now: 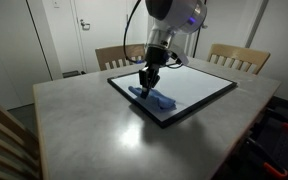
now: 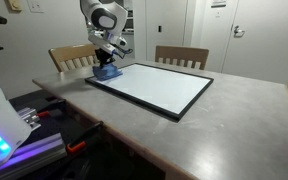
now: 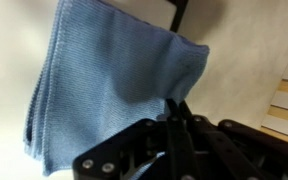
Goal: Pick up the light blue towel and wipe the white board on the table with it.
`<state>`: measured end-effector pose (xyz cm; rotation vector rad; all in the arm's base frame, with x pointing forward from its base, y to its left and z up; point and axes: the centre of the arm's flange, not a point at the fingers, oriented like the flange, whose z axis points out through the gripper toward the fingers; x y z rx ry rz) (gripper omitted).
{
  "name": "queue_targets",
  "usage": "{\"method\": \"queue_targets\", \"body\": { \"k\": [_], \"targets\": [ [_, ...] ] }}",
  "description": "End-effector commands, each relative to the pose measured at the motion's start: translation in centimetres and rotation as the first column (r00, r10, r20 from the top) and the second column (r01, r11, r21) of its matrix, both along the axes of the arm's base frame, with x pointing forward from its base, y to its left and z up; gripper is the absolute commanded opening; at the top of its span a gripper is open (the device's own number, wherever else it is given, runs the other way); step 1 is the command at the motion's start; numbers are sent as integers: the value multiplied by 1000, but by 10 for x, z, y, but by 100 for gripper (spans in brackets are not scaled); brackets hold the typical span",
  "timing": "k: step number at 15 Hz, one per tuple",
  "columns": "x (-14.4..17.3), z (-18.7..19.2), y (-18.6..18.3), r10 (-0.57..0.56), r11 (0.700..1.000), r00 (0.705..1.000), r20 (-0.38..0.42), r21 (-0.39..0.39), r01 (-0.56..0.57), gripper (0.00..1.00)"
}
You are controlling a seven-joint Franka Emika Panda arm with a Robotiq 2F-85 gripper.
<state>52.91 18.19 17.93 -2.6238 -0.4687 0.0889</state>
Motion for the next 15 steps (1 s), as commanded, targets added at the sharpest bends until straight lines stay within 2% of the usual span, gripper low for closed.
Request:
{"method": "queue_targets", "body": {
  "k": [1, 5, 8, 11, 15],
  "targets": [
    [18, 52, 3, 69, 998, 996, 55, -15, -68, 1],
    [44, 107, -2, 154, 987, 986, 68, 45, -157, 1],
    [62, 141, -22, 156, 978, 982, 109, 125, -170, 1],
    [79, 151, -36, 135, 974, 980, 143, 163, -158, 1],
    [96, 134, -39, 102, 974, 987, 122, 189, -124, 1]
  ]
}}
